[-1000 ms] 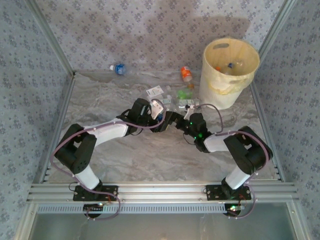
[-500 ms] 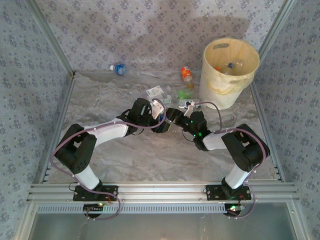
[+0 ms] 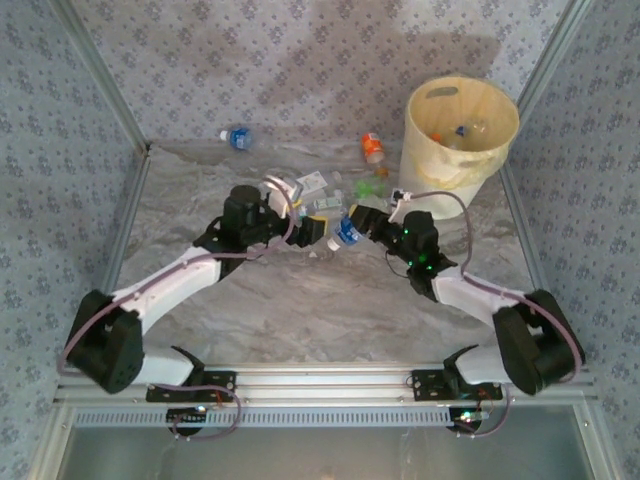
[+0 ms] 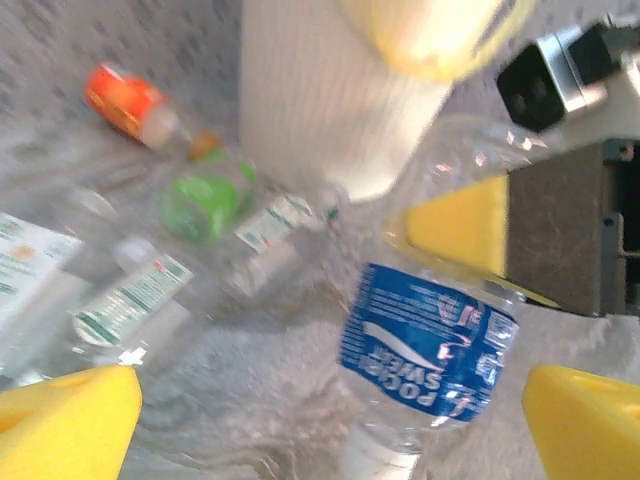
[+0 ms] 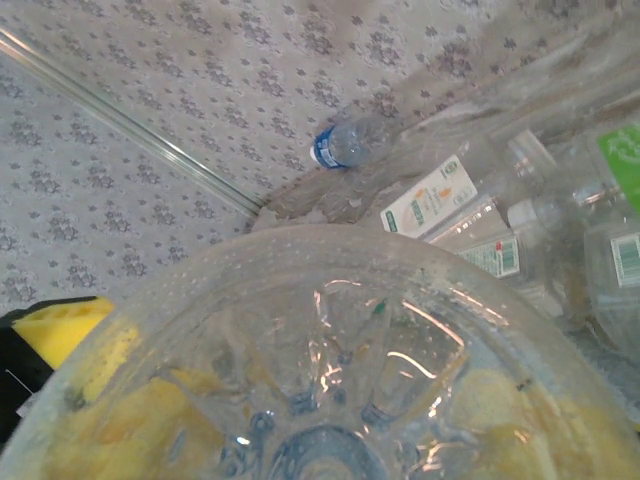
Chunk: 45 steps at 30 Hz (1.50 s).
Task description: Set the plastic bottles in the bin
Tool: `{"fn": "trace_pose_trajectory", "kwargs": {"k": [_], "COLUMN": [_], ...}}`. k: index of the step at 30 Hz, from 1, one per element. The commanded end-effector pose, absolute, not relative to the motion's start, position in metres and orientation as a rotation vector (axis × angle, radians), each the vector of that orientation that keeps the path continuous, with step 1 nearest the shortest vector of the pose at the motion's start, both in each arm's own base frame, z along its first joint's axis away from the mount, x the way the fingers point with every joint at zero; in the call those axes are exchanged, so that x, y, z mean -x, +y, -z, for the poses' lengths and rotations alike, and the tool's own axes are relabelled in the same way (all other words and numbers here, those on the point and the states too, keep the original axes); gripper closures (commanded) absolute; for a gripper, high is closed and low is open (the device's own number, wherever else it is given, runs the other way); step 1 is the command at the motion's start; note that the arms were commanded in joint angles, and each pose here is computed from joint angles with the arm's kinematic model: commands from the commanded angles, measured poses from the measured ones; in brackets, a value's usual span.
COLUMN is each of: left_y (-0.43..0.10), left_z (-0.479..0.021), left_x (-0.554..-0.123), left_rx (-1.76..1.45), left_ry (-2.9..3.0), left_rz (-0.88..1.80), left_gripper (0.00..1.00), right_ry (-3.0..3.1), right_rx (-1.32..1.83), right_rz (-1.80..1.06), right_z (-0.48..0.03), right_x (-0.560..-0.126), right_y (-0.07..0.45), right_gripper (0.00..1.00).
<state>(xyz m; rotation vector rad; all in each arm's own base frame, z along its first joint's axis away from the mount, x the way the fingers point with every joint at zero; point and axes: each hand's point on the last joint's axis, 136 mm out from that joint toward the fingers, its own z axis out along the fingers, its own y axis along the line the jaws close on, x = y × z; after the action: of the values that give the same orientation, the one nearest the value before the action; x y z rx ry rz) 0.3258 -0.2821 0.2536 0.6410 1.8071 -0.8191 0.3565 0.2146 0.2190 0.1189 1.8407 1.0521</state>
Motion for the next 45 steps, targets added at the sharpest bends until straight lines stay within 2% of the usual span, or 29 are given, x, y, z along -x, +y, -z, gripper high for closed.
{"fn": "trace_pose_trajectory", "kwargs": {"k": [1, 5, 13, 18, 24, 31, 36, 40, 45], "left_y": [-0.253, -0.223, -0.191, -0.180, -0.171, -0.164, -0.159, -0.152, -0.147], "left_z": [-0.280, -0.301, -0.276, -0.266, -0.260, -0.253, -0.245, -0.239, -0.230], "left_x": [-0.329, -0.325, -0.328, -0.328, -0.326, -0.321, -0.321, -0.325, -0.332], "left_rx": [-0.493, -0.384, -0.268, -0.221, -0.184, -0.179, -0.170, -0.119, -0.063], "left_ry": [1.731, 1.660, 1.747, 1.771, 1.795, 1.816, 1.843, 1.864, 1.897], "left_rz": [0.738, 0.662, 0.507, 0.467, 0.447, 0.423, 0.399, 0.367, 0.371], "left_gripper": [0.02, 0.02, 0.02, 0.02, 0.02, 0.02, 0.02, 0.02, 0.02], "right_ry": [1.899, 1.854, 1.719, 1.614, 1.548, 1.561, 1.653, 1.679, 1.745], "right_rx": [-0.043, 0.011, 0.058, 0.074, 0.004, -0.201, -0.301, -0.286, -0.317], "right_rz": [-0.927, -0.860, -0.772, -0.666, -0.515, -0.291, -0.083, 0.025, 0.409], "right_z": [-0.236, -0.277, -0.384, -0.453, -0.490, -0.491, -0.449, -0.437, -0.413], "right_x": [-0.353, -0.355, -0.377, -0.405, -0.449, -0.504, -0.534, -0.544, -0.541], "right_y": [0.202, 0.188, 0.155, 0.128, 0.079, -0.005, -0.051, -0.068, -0.098], "right_gripper": [0.52, 0.54, 0.54, 0.54, 0.54, 0.54, 0.53, 0.51, 0.46]}}
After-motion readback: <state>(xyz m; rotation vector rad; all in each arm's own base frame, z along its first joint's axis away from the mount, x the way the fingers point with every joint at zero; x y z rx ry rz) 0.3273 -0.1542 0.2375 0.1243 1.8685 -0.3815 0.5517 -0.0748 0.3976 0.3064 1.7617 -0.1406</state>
